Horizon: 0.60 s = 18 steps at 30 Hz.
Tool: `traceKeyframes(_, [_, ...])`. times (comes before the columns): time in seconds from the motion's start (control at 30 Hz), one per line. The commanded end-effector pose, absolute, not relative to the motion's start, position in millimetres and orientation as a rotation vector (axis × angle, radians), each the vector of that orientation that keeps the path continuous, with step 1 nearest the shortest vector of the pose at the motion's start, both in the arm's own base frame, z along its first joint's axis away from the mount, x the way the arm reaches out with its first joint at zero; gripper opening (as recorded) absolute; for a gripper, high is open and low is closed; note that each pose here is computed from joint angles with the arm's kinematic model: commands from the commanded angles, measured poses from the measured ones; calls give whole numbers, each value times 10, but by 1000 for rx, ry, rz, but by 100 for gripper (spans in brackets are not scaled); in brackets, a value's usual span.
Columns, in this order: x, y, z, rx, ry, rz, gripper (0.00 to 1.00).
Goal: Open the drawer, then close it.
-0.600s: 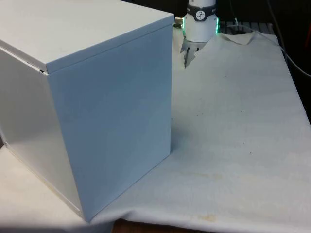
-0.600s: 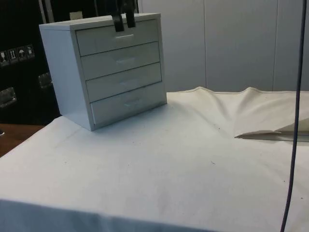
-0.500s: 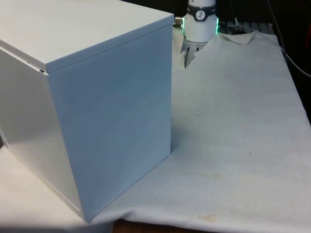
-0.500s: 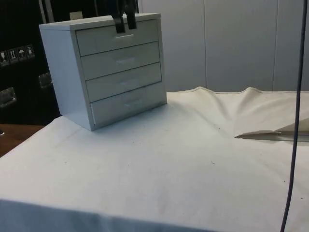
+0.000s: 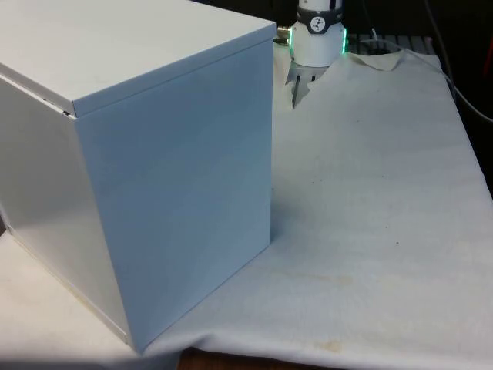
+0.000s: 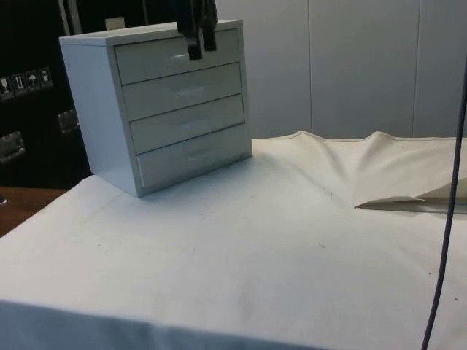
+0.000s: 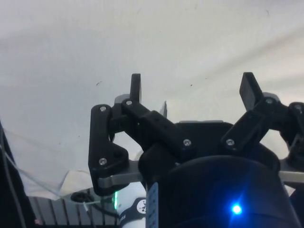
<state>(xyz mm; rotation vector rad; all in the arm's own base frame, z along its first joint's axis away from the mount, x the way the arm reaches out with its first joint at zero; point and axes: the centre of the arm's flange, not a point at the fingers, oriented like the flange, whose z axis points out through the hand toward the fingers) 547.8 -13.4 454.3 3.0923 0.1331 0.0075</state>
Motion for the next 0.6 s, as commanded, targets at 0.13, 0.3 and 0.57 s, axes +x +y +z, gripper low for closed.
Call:
traceKeyframes(0.13, [5404, -255, 4512, 3077, 148, 53, 100])
traceKeyframes(0.3, [5351, -343, 4510, 3074, 177, 54, 100])
traceKeyframes(0.57, [5264, -460, 4521, 3076, 257, 50, 100])
